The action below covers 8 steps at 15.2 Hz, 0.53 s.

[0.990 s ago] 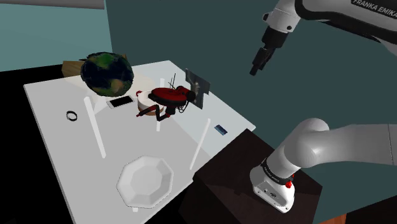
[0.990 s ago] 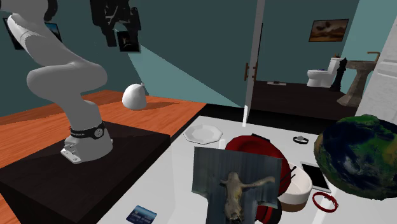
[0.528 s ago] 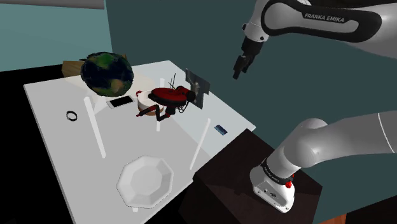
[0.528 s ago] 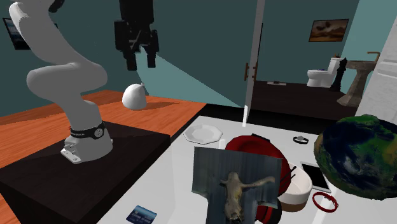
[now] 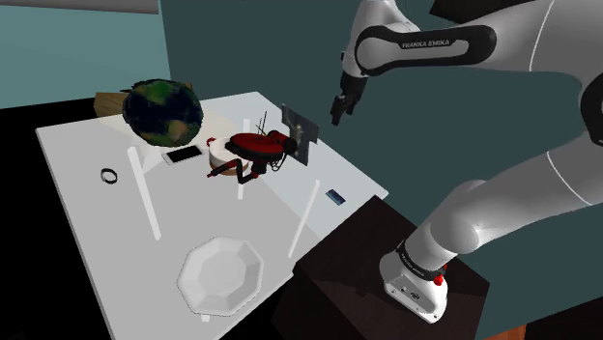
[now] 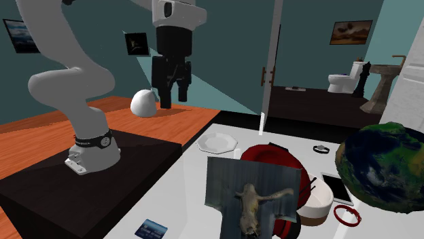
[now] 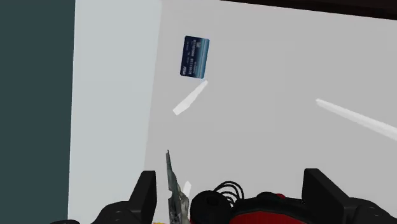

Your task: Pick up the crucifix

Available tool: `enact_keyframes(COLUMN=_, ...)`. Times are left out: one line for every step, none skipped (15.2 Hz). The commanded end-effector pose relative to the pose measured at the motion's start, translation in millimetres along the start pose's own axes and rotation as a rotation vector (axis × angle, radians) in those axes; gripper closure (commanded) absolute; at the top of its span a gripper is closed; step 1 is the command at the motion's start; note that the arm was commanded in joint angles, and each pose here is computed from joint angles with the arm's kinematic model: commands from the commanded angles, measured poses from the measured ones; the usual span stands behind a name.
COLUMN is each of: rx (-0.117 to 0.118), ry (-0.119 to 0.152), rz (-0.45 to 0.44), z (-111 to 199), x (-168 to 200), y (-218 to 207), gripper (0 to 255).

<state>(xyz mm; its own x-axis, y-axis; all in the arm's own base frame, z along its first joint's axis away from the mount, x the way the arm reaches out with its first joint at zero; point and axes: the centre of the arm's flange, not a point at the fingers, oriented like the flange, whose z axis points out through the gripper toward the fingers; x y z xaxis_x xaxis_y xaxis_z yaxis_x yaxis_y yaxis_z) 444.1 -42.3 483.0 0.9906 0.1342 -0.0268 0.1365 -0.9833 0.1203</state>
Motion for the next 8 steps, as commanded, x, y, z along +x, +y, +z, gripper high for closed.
enact_keyframes(rx=-0.019, ry=-0.004, rz=-0.002, z=17.5, x=21.9, y=5.2, gripper=0)
enact_keyframes(rx=-0.028, ry=-0.006, rz=-0.003, z=26.1, x=31.6, y=7.5, gripper=0)
enact_keyframes(rx=-0.037, ry=-0.008, rz=-0.004, z=34.6, x=41.2, y=9.9, gripper=0)
enact_keyframes(rx=-0.047, ry=-0.010, rz=-0.004, z=43.2, x=50.9, y=12.4, gripper=0)
enact_keyframes(rx=-0.056, ry=-0.013, rz=-0.005, z=51.8, x=60.5, y=14.9, gripper=0)
enact_keyframes(rx=-0.065, ry=-0.015, rz=-0.006, z=60.3, x=70.1, y=17.6, gripper=0)
enact_keyframes(rx=-0.075, ry=-0.017, rz=-0.007, z=68.9, x=79.7, y=20.2, gripper=0)
enact_keyframes(rx=-0.084, ry=-0.019, rz=-0.007, z=77.4, x=89.3, y=23.0, gripper=0)
